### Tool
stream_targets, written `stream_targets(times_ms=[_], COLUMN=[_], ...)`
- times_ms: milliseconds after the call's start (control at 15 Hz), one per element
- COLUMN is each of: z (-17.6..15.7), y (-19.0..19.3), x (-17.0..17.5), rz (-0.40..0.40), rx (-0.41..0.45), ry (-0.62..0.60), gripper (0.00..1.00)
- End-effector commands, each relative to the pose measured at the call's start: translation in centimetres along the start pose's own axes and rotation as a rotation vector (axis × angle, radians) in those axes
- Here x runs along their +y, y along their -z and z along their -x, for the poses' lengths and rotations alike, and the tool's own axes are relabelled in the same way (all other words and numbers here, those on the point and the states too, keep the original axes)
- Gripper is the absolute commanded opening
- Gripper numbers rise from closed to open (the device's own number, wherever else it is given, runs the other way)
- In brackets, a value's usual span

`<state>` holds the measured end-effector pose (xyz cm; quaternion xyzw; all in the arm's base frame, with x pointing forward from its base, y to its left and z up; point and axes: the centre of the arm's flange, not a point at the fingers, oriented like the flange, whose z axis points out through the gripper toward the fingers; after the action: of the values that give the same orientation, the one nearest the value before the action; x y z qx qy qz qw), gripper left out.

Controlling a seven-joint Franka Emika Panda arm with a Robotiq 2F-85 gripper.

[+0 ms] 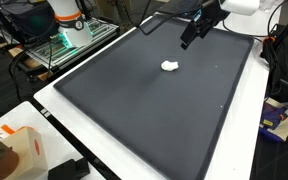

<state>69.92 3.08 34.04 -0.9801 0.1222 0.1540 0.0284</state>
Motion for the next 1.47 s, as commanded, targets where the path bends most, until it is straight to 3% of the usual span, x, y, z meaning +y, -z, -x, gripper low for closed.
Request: stream_targets(times_ms=[0, 733, 1400], z=[-0.5, -5.3, -8.2], y=[0.3, 1.7, -2.4], x=[-0.1, -1.5, -1.4], rz=[-0.011, -0.003, 0.007], rx=[-0.035, -0.204, -0.205], ry=[0.015, 0.015, 0.006], gripper=[1.0, 1.0, 1.0])
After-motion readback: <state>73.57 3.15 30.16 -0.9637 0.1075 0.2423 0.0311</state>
